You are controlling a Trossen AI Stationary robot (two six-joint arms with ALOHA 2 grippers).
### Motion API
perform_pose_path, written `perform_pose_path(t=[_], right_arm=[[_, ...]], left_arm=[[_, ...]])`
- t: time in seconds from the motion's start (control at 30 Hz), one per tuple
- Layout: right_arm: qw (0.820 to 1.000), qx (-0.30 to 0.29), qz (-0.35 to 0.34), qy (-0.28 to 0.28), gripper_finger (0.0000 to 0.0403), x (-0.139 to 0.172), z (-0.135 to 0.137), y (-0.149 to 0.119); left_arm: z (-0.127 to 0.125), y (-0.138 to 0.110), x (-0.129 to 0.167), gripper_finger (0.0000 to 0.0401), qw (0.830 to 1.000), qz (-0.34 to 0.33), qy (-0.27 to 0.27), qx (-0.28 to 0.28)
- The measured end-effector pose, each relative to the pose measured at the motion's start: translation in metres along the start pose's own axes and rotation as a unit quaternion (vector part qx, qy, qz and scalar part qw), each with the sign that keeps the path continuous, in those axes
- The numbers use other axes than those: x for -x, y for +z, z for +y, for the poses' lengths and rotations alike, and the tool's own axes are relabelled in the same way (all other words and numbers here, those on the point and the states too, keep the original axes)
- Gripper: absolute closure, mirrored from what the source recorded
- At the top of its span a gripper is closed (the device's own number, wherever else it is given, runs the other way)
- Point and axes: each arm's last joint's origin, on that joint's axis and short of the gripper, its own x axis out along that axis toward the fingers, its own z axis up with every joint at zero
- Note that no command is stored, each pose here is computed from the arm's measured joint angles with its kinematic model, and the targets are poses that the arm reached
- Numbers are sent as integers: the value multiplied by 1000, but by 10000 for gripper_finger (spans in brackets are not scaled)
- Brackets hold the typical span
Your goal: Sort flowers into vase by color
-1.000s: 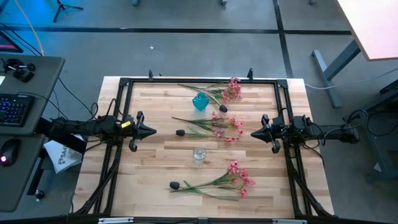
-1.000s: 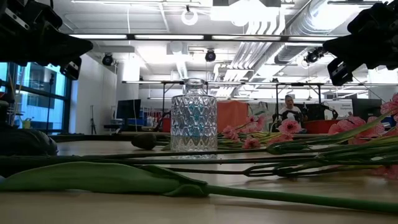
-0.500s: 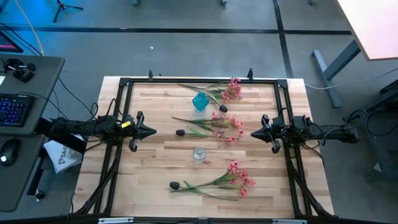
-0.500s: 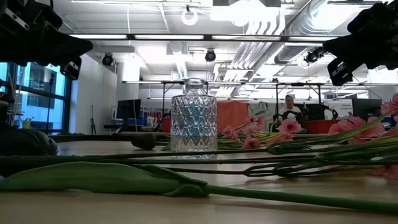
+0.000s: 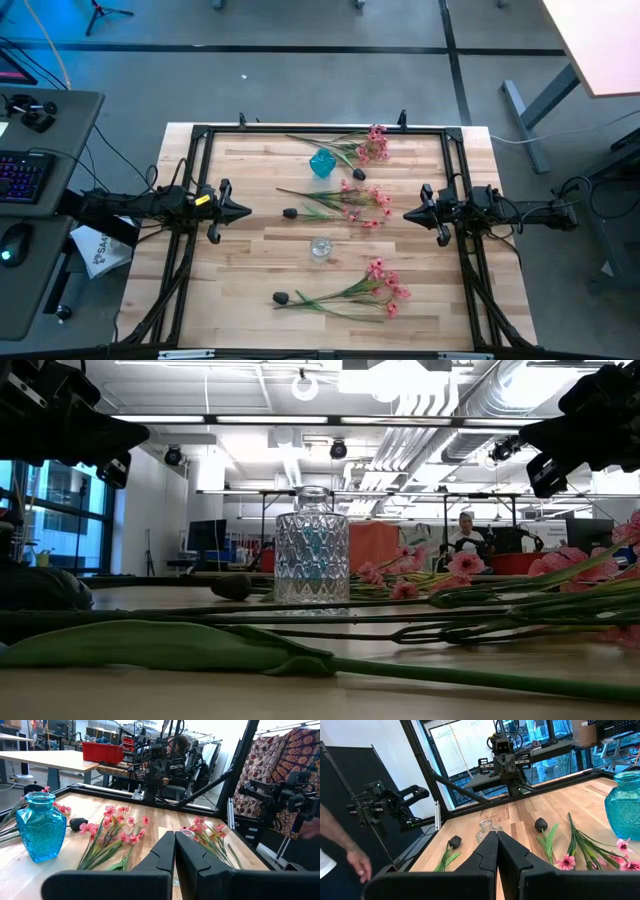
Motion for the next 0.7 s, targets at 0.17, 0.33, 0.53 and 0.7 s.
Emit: perform_pose_path(t=[0.17, 0.33, 0.53, 0.7], right_arm=[[1000, 0, 0, 0, 403, 0, 0, 0], [1000, 11, 0, 0, 403, 0, 0, 0], [1000, -6, 0, 0, 403, 0, 0, 0], [994, -107, -24, 9, 403, 0, 1, 5]], left_arm=[[0, 0, 0, 400, 1000, 0, 0, 0], [0, 0, 0, 400, 1000, 0, 0, 0], [0, 0, 0, 400, 1000, 0, 0, 0], [0, 0, 0, 400, 1000, 0, 0, 0]])
